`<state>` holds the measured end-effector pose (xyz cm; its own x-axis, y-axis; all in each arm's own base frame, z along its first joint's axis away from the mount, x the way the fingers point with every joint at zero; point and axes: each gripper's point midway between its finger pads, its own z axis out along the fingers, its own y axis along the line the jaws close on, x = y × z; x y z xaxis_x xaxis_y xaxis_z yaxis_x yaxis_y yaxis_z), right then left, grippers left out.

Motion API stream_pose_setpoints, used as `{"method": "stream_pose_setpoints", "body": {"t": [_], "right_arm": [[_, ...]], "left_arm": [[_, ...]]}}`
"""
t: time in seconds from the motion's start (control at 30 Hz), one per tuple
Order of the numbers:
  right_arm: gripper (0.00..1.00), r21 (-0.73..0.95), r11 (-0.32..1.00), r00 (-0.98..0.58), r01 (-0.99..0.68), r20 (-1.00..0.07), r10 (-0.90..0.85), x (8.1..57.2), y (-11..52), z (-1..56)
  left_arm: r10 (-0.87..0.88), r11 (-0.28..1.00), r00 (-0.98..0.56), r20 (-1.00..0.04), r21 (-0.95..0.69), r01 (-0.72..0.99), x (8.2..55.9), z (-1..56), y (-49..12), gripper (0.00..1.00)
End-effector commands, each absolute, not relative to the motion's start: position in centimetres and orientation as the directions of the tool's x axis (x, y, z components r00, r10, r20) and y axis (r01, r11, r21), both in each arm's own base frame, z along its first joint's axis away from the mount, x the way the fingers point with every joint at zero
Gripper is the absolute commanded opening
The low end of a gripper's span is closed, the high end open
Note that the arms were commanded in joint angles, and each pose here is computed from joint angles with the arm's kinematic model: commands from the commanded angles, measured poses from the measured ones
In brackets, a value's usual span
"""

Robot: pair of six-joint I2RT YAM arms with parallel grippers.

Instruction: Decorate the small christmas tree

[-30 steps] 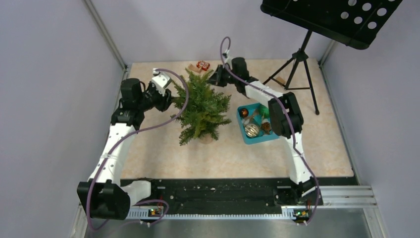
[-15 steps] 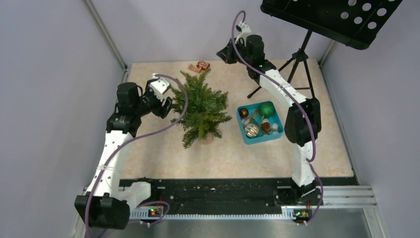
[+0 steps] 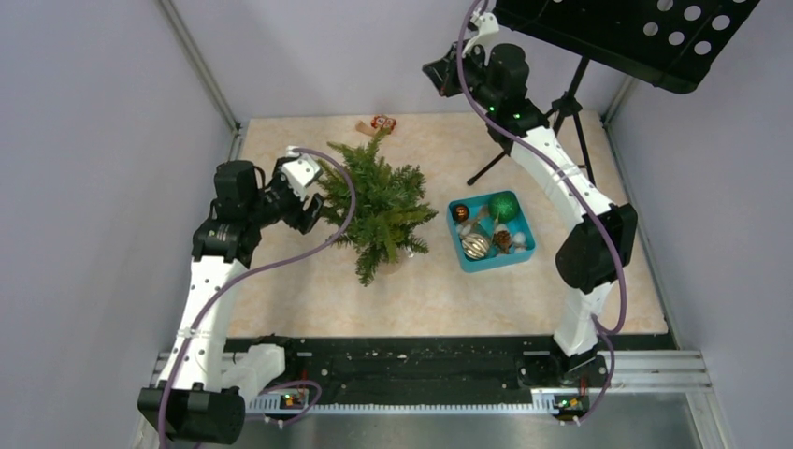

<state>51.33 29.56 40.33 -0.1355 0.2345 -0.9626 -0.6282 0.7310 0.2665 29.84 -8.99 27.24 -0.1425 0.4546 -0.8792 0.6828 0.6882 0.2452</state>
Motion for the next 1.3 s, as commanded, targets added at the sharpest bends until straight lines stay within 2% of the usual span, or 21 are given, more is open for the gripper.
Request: {"method": "stream_pose_setpoints", "body": {"t": [0.0, 0.1, 0.23, 0.43, 0.73, 0.8, 1.13, 1.27], "right_arm": [[0.00, 0.219, 0.680, -0.042, -0.700, -0.963, 0.267, 48.7, 30.6, 45.0], [0.00, 0.221, 0.665, -0.050, -0.713, -0.963, 0.267, 48.4, 31.6, 44.7], [0.00, 0.248, 0.658, -0.072, -0.711, -0.957, 0.282, 49.1, 32.2, 43.9], [0.00, 0.248, 0.681, -0.074, -0.689, -0.959, 0.273, 49.6, 31.9, 43.6], [0.00, 0.138, 0.760, 0.063, -0.636, -0.971, 0.230, 48.0, 28.9, 48.0], [0.00, 0.120, 0.773, 0.092, -0.623, -0.970, 0.225, 46.9, 28.0, 48.9], [0.00, 0.081, 0.735, 0.152, -0.673, -0.958, 0.245, 41.3, 26.5, 51.9], [0.00, 0.051, 0.709, 0.142, -0.704, -0.967, 0.210, 37.6, 27.9, 51.4]], "left_arm": [[0.448, 0.641, -0.048, -0.893, 0.283, 0.713, 29.1, 30.4, -10.0, 0.73], [0.443, 0.617, -0.028, -0.896, 0.283, 0.735, 28.8, 30.9, -10.5, 0.76], [0.416, 0.595, -0.009, -0.909, 0.265, 0.759, 28.6, 32.3, -11.3, 0.86], [0.488, 0.596, -0.028, -0.872, 0.310, 0.740, 28.3, 31.3, -10.1, 0.89], [0.502, 0.593, -0.045, -0.864, 0.305, 0.745, 27.0, 30.9, -9.8, 0.94], [0.484, 0.587, -0.053, -0.874, 0.279, 0.760, 26.5, 30.8, -10.2, 0.99], [0.456, 0.606, -0.099, -0.885, 0.227, 0.762, 25.0, 31.3, -10.3, 0.99], [0.441, 0.669, -0.154, -0.884, 0.210, 0.713, 24.5, 32.4, -9.4, 0.99]]}}
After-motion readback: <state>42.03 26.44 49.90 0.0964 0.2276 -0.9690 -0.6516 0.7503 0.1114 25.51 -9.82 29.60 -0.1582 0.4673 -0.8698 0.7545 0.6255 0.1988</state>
